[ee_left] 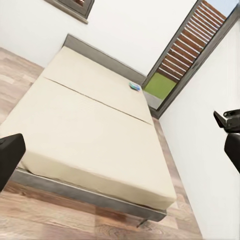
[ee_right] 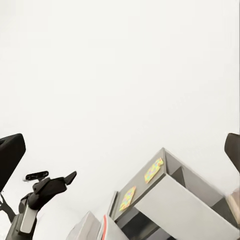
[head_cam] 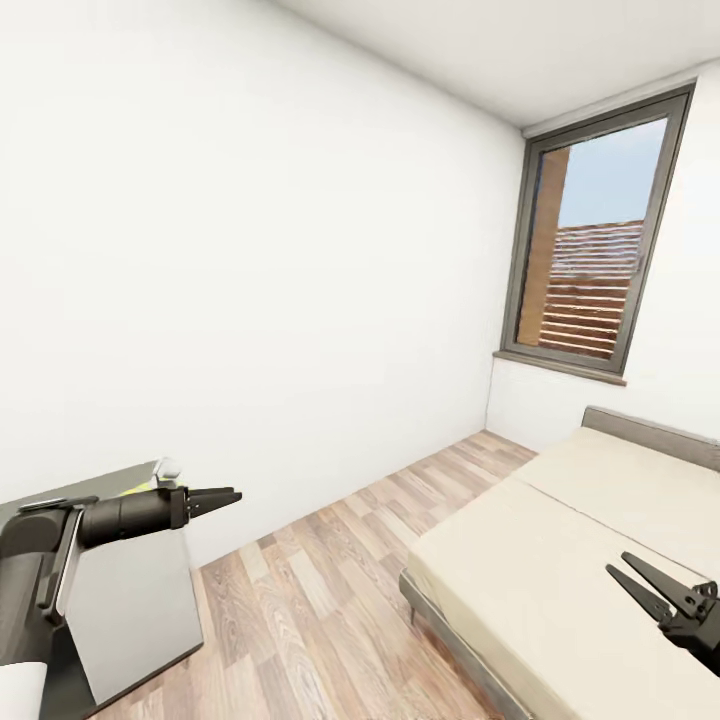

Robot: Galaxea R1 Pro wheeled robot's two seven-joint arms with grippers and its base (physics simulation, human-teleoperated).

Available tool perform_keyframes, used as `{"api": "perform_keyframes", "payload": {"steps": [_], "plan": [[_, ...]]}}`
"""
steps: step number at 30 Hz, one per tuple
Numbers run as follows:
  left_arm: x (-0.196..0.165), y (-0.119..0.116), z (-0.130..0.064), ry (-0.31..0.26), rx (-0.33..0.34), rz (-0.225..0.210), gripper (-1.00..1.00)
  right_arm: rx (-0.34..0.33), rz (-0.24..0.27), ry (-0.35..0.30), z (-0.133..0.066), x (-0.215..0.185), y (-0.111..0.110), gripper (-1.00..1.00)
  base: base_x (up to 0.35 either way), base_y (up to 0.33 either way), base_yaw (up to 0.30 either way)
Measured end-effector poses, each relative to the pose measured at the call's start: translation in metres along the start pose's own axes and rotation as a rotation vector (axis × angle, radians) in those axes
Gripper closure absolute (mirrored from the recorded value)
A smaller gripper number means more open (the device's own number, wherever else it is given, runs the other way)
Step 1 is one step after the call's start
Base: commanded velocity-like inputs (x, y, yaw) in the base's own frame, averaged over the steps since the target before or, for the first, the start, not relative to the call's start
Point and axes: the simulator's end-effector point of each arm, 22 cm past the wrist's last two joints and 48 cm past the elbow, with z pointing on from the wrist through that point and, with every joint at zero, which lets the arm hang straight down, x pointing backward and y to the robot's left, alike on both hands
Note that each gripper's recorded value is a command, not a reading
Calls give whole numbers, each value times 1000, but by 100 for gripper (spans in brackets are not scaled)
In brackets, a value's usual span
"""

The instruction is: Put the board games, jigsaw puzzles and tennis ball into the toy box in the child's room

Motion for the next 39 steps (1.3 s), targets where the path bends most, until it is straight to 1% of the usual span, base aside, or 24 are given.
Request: {"api": "perform_keyframes", "payload": {"steps": [8,13,18,29,39], "plan": [[3,4,2,5,-2,-10,-100,36,21,-20,-7,-4,-16,-100,-6,-231,-138],[4,5,2,6,-3,-13,-100,41,19,-25,-8,-4,-18,-100,25,-214,-29],[4,6,2,7,-5,-13,-100,45,18,-26,-8,-4,-19,-100,25,-68,-107],[4,5,2,8,-3,-12,-100,65,45,-39,-14,-5,-31,-100,-21,-8,-256],[4,6,2,9,-2,-11,-100,79,57,-46,-17,-6,-37,-100,-175,-19,-279]]}}
